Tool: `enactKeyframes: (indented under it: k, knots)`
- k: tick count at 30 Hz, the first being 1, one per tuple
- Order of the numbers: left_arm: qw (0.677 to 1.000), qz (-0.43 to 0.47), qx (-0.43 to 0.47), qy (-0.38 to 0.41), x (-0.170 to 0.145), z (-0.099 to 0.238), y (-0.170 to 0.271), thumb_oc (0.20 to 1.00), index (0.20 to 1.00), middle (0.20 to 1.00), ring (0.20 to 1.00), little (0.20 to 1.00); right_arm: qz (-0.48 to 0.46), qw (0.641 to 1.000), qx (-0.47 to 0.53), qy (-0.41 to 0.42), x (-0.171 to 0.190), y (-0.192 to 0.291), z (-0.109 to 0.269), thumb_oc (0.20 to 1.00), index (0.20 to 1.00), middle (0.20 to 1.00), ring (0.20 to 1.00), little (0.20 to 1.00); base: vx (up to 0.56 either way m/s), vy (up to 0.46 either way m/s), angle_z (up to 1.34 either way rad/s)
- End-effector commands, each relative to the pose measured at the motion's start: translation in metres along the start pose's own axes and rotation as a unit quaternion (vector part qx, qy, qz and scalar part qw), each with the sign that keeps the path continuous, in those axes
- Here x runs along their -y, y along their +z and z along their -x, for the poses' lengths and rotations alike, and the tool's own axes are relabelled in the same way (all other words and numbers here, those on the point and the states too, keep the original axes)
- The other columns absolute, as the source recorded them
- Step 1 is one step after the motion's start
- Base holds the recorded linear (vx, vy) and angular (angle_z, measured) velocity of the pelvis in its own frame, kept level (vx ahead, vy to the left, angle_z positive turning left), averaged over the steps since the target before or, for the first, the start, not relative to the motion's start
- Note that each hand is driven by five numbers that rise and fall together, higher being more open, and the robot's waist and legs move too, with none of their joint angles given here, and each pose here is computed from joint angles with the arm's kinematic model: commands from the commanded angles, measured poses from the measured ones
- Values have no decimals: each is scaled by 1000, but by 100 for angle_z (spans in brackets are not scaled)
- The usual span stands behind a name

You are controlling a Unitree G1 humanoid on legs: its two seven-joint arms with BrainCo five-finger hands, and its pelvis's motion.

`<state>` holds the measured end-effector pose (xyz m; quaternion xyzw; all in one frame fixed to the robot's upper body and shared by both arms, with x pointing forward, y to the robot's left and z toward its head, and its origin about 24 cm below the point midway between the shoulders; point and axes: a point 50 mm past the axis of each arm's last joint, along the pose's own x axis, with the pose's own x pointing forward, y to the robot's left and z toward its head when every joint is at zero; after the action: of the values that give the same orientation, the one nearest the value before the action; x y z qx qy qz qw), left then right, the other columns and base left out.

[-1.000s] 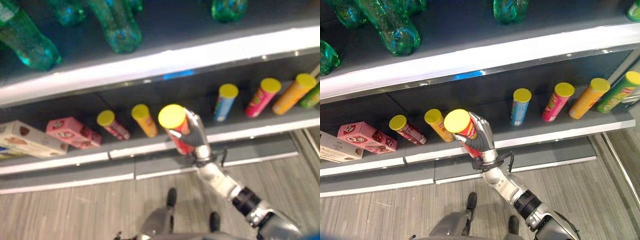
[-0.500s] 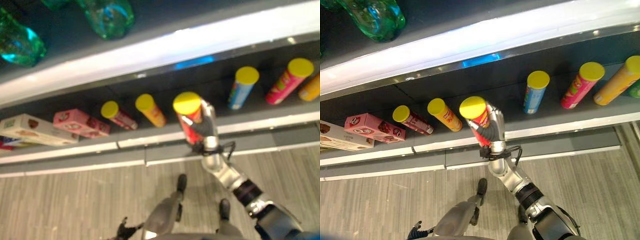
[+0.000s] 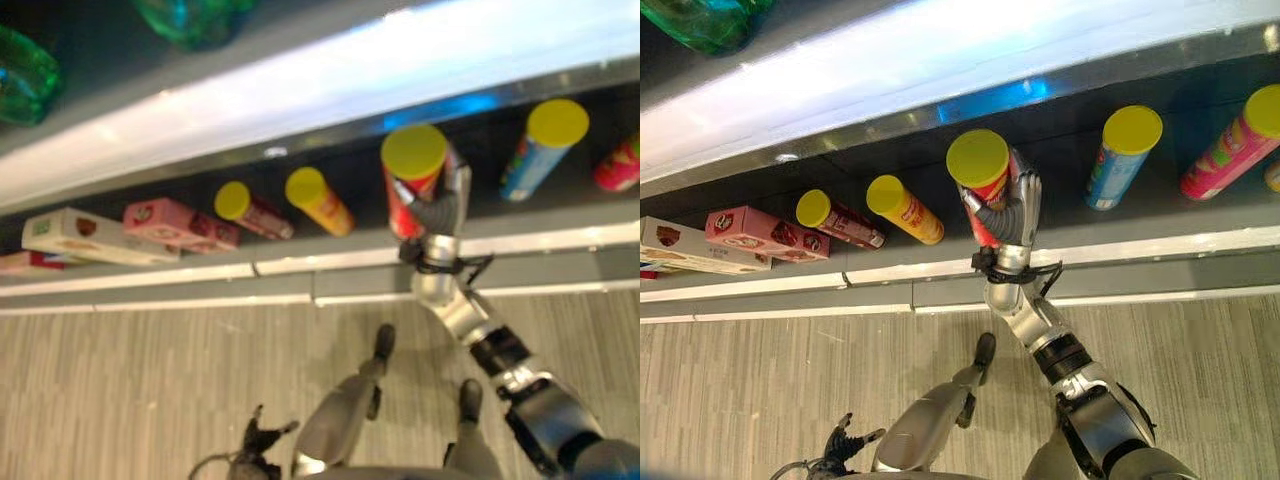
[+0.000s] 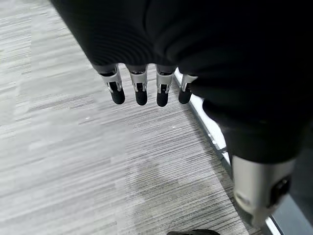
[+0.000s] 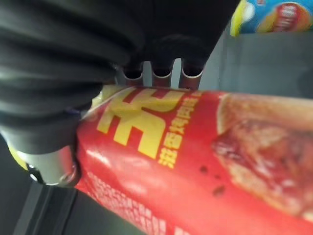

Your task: Put the goods on the table back onto the shelves and tidy them up.

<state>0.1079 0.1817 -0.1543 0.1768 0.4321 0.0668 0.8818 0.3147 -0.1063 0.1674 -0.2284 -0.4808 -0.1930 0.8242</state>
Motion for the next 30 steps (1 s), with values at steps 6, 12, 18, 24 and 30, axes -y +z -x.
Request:
enactKeyframes:
  k: [6,12,18,24,30]
  knots:
    - [999,-46,21,15,-6,-4,5,1000,1000,1000,1000,1000,-15,998,50,-29,5,12,-14,200,200,200,200,200,-6,2,1]
    - [998,-45,25,25,-10,-6,8,1000,1000,1000,1000,1000,-18,999,34,-25,9,6,-12,200,200,200,200,200,-27,10,-8]
    - [998,-45,35,37,-13,-7,13,1000,1000,1000,1000,1000,-23,999,27,-30,8,5,-13,200,200,200,200,200,-13,21,-3]
    - [996,-46,52,58,-15,-8,19,1000,1000,1000,1000,1000,-20,999,32,-38,11,3,-20,200,200,200,200,200,-10,50,-4]
    - [995,-46,57,68,-14,-8,21,1000,1000,1000,1000,1000,-20,998,21,-53,15,0,-23,200,200,200,200,200,4,46,-1]
